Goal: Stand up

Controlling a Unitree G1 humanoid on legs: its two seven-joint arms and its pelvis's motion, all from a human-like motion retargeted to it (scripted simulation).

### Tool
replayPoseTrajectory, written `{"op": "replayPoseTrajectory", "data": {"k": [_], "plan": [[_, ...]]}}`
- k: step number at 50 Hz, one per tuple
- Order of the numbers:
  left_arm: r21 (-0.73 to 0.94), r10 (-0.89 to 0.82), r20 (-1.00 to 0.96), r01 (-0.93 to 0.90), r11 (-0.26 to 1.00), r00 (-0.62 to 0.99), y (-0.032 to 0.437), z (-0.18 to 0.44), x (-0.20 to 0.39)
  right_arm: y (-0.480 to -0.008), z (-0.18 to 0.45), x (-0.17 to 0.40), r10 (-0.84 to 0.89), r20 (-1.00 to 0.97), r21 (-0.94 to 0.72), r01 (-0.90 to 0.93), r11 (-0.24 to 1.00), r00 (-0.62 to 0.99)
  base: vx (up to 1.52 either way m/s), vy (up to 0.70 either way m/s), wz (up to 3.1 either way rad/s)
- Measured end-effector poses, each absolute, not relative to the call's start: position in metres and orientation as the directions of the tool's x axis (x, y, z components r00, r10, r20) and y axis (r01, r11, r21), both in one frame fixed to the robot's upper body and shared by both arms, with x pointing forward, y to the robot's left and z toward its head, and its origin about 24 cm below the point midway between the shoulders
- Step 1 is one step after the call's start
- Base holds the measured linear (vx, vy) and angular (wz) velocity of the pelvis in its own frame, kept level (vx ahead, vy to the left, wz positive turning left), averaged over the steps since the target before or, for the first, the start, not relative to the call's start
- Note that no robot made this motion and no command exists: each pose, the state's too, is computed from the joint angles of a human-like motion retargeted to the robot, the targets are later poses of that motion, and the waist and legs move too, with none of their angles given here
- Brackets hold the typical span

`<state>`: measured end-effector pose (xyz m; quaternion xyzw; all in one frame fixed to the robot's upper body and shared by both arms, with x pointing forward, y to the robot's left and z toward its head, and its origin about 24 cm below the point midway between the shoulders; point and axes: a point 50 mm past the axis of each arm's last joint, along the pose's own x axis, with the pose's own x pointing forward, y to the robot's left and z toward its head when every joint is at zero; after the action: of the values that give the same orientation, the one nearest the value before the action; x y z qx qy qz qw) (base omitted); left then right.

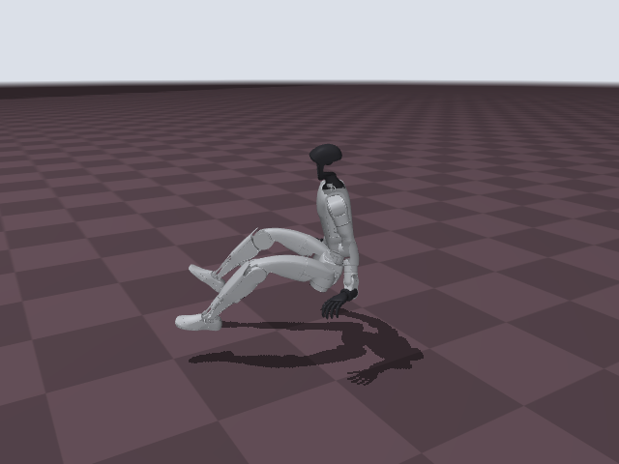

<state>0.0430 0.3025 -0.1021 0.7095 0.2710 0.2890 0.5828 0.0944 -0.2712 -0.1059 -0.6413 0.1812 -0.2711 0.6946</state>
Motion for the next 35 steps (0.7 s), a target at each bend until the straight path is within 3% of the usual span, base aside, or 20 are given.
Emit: {"op": "replayPoseTrajectory", "data": {"k": [8, 18, 25, 32, 35], "plan": [[0.978, 0.738, 0.035, 0.129, -0.164, 0.674, 0.288, -0.106, -0.020, -0.291, -0.098, 0.085, -0.718, 0.142, -0.978, 0.208, 0.003, 0.681, -0.05, 0.02, 0.17], [0.967, 0.741, 0.004, 0.186, -0.173, 0.671, 0.274, -0.100, -0.074, -0.373, -0.043, 0.120, -0.761, 0.319, -0.933, 0.326, -0.150, 0.564, -0.06, -0.04, 0.71], [0.975, 0.676, 0.098, 0.067, -0.214, 0.730, 0.266, -0.098, -0.063, -0.416, 0.002, 0.153, -0.835, 0.316, -0.883, 0.462, -0.086, 0.449, -0.04, -0.08, 0.64], [0.944, 0.637, 0.236, -0.018, -0.328, 0.734, 0.264, -0.095, -0.052, -0.432, 0.029, 0.180, -0.856, 0.264, -0.840, 0.542, 0.022, 0.444, 0.01, 0.10, 0.72], [0.954, 0.623, 0.222, -0.035, -0.298, 0.750, 0.261, -0.098, -0.045, -0.439, 0.047, 0.188, -0.836, 0.304, -0.824, 0.566, 0.010, 0.457, 0.05, 0.16, 0.50]]}}
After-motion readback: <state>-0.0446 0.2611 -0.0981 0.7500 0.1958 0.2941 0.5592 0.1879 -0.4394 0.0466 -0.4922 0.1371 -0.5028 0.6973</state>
